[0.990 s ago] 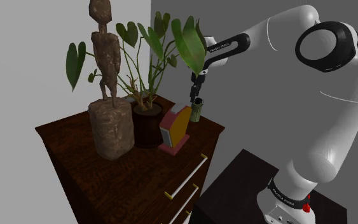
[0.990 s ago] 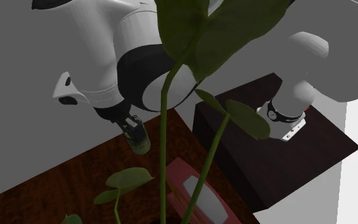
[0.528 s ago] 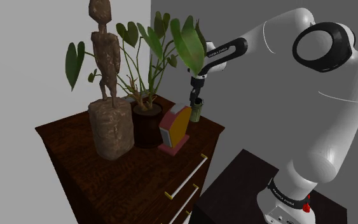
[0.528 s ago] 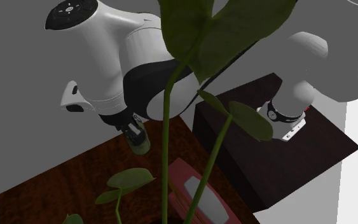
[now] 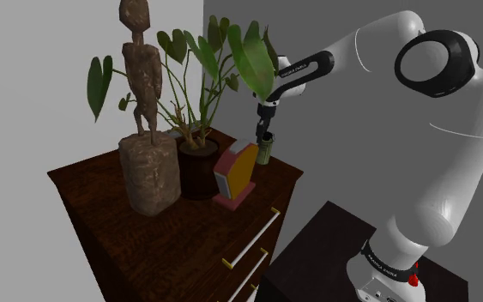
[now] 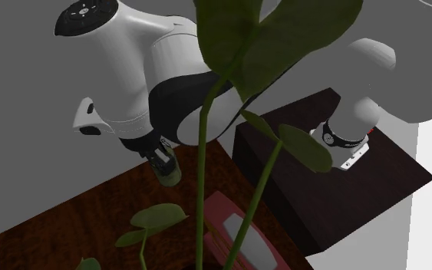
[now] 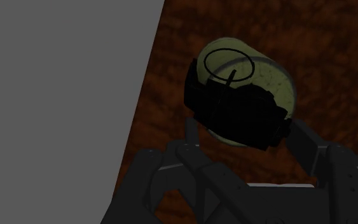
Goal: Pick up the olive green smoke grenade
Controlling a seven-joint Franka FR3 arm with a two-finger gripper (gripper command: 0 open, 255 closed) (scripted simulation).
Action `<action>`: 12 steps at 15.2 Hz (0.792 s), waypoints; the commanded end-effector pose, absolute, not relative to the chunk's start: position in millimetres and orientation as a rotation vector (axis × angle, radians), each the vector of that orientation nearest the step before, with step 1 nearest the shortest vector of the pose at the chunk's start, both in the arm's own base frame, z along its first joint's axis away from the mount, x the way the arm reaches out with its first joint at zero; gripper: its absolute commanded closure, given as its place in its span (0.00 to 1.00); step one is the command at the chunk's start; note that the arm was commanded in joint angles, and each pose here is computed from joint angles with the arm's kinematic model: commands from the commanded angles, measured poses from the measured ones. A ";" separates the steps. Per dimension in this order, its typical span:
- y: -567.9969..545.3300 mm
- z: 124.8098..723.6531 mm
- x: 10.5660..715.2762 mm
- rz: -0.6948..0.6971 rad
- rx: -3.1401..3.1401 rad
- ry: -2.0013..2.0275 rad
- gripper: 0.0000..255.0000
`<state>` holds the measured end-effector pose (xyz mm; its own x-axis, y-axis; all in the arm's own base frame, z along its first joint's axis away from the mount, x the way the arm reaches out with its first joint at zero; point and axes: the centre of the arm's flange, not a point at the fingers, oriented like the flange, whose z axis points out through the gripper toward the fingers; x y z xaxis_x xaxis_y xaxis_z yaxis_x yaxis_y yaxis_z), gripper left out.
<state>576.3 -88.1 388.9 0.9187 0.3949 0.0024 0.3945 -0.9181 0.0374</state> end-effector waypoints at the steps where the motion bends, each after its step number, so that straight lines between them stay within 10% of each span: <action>1: -88.4 392.4 576.0 0.010 3.043 0.625 1.00; 12: -88.4 450.5 576.0 0.010 3.043 0.625 1.00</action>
